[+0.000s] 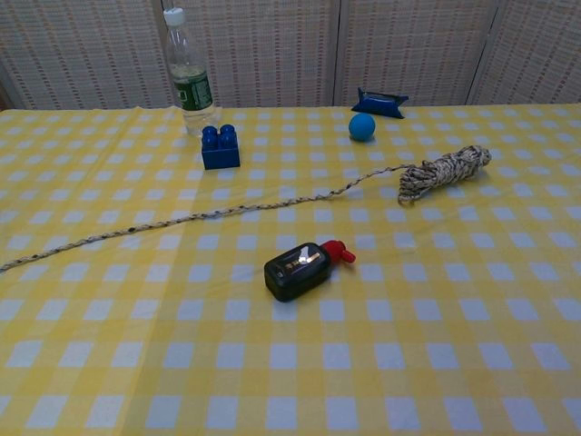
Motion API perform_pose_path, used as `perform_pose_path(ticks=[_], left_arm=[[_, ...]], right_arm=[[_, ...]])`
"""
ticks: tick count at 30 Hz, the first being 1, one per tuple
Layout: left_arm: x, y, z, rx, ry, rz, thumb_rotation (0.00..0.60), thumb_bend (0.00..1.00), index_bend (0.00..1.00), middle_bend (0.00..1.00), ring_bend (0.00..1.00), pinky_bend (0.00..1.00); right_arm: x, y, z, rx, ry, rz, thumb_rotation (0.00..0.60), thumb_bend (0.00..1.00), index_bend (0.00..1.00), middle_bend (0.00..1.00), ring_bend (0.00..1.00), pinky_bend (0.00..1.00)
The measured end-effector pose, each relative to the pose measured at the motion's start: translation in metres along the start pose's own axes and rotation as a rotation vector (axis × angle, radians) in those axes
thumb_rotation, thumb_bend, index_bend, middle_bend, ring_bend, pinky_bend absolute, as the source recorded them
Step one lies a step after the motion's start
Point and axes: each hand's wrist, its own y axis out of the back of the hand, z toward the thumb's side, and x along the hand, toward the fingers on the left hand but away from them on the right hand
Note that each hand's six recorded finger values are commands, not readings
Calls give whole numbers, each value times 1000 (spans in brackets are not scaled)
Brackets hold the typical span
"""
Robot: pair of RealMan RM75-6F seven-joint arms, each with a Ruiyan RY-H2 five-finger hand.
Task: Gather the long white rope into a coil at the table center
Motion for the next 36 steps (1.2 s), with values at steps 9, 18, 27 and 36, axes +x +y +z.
perform_pose_path(ticks=[9,18,27,36], left_arm=[[1,0,-1,1,4,6,600,343,306,257,220,281],[2,-1,0,-3,5,9,600,343,306,257,220,281],[-4,2,-4,-5,21,16,600,343,306,257,219,281],[-9,4,-11,-4,46,17,600,343,306,257,220,281]], right_arm=[[-7,-2,3,12,5,11,600,178,220,286,179,288],[-40,-6,17,60,54,63,600,178,220,283,179,288],[-111,-24,45,135,128,179,600,178,220,265,179,288],[-190,-47,54,239,112,237,600,178,220,250,179,288]])
